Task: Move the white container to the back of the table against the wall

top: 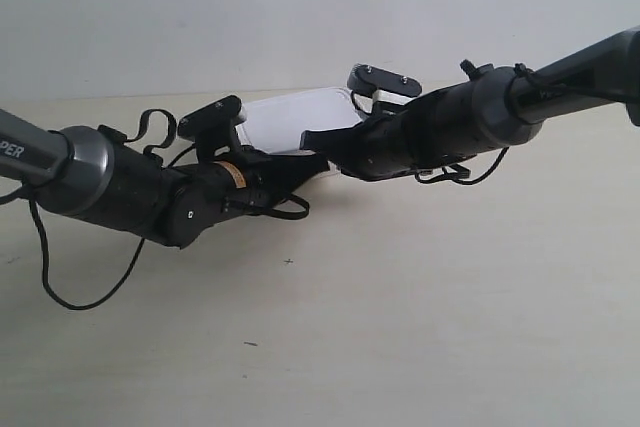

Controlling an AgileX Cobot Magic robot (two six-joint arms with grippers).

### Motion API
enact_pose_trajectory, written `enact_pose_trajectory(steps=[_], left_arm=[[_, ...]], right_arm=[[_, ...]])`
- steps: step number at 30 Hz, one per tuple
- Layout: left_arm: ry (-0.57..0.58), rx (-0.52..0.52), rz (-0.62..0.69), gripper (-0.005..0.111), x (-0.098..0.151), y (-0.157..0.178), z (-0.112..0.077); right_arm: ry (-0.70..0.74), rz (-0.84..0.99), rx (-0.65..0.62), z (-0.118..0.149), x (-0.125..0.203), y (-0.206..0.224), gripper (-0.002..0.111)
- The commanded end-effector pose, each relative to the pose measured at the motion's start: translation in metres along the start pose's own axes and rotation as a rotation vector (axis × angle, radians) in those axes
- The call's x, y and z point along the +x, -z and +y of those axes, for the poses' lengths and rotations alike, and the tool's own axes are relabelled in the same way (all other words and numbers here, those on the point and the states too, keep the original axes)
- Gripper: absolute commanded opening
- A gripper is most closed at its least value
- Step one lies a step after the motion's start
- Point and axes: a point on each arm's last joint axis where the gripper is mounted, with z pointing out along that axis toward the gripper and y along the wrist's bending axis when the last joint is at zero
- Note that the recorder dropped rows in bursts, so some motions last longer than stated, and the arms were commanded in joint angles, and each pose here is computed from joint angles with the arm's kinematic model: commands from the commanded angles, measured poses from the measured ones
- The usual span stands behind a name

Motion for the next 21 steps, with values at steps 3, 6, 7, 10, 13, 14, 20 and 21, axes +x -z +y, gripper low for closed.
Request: enact_pose_trajectory(steps=[3, 6, 7, 10, 13, 14, 20, 21], left_arm=[[0.014, -0.006, -0.022, 0.000, -0.008, -0.017, 0.006], [0.020, -0.015, -0.025, 0.000, -0.011, -0.023, 0.010], [0.022, -0.019, -0.027, 0.000, -0.011, -0.025, 0.012], [0.027, -0.028, -0.034, 0.000, -0.014, -0.030, 0.017], [0.036, -0.034, -0.048, 0.000, -0.020, -0.033, 0.023], [0.038, -0.034, -0.055, 0.000, -0.023, -0.034, 0.023], [0.050, -0.038, -0.081, 0.000, -0.033, -0.039, 0.028], [0.053, -0.039, -0.086, 0.000, -0.035, -0.040, 0.030]], right_arm=[[-0.058, -0.026, 0.021, -0.002, -0.006, 0.002, 0.000], [-0.061, -0.026, 0.021, -0.002, -0.006, 0.002, 0.000], [-0.064, -0.031, 0.031, -0.003, -0.007, 0.002, 0.000], [-0.064, -0.041, 0.051, -0.005, -0.007, 0.002, 0.000], [-0.064, -0.049, 0.049, -0.004, -0.010, 0.002, 0.000], [-0.062, -0.052, 0.047, -0.003, -0.011, 0.002, 0.000], [-0.054, -0.093, 0.022, 0.005, -0.025, 0.004, 0.000], [-0.051, -0.099, 0.019, 0.006, -0.027, 0.004, 0.000]])
